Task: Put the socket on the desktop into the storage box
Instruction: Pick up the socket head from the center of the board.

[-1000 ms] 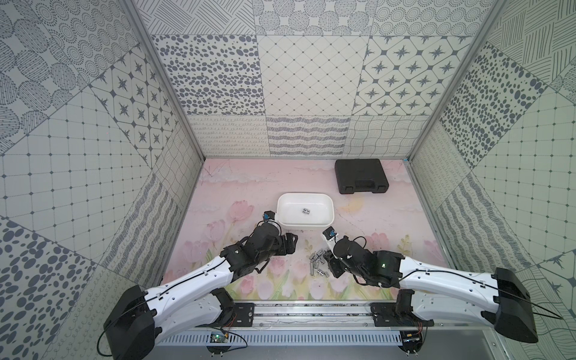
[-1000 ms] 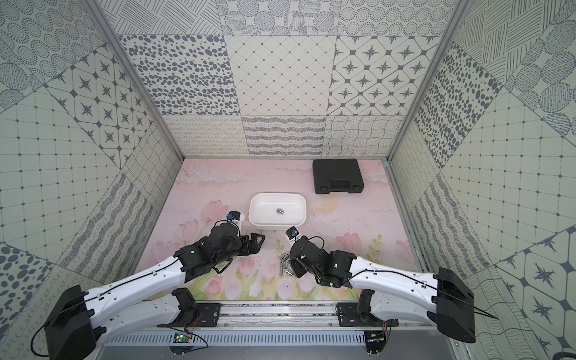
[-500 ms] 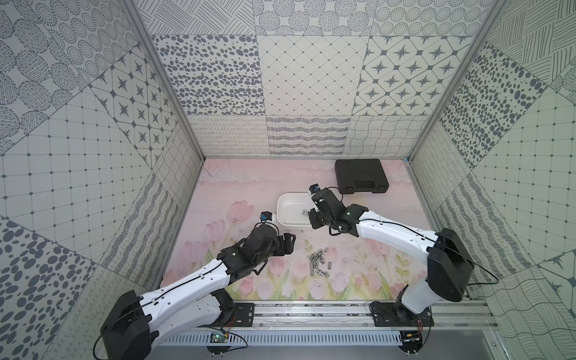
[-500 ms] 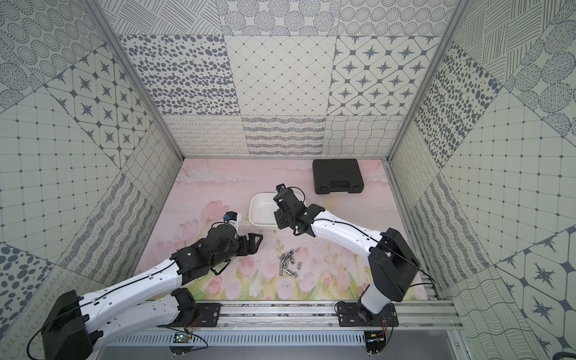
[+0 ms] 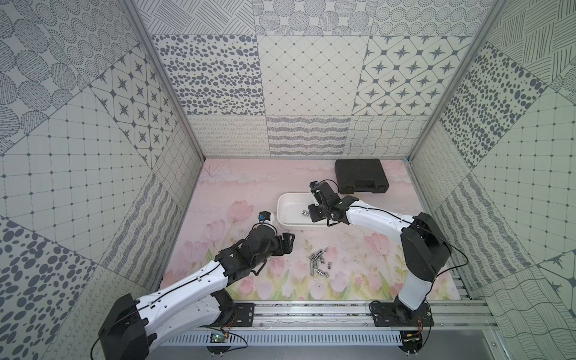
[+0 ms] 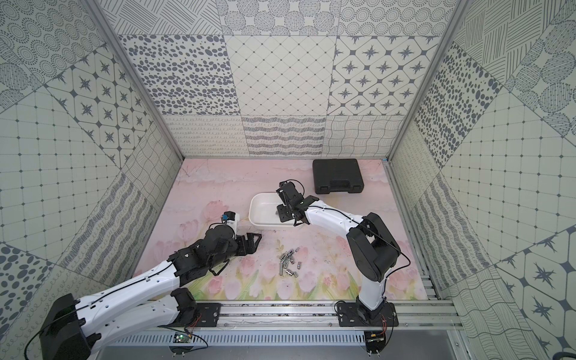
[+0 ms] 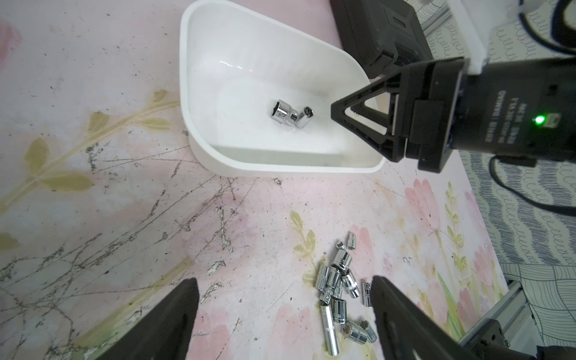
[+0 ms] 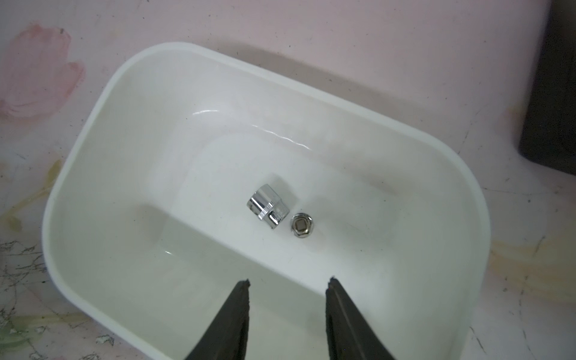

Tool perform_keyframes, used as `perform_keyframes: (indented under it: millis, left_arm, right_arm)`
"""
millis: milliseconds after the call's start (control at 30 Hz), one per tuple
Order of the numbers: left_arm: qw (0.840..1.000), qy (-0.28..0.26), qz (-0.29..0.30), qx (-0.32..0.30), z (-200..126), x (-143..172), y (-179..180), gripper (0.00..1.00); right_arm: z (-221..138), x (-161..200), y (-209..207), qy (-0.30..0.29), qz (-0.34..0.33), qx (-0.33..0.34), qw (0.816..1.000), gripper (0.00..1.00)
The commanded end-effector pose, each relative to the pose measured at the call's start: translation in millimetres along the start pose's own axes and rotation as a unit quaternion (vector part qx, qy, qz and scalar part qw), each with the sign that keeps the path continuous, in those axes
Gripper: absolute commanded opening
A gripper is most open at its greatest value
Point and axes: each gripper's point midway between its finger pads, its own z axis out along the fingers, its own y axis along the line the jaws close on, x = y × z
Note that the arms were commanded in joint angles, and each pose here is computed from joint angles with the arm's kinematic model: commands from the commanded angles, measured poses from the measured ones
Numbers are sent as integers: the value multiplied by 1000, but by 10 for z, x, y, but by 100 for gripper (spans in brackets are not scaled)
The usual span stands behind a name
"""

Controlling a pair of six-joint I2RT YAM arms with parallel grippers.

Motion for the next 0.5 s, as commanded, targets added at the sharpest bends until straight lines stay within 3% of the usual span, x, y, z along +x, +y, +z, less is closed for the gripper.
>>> perform_keyframes:
  millis: [0,200,333,467]
  left_arm:
    - [1000,-3,-2,-4,3,-6,12,91]
    - [1000,1,-3,0,2,-4,-19,91]
    - [1000,-1,-2,-5,12,-11,4,91]
    - [1000,-1,5,-18,42,-2,48,91]
  right_arm:
    - [-496,-49,123,-48,-28,-25,998,44]
    - [-1017,859,358,-59,-108,-49,991,45]
    - [-1044,1442,422,-39,-115,-80,989,46]
    - [-932,1800,463,-8,-129,-76,989,45]
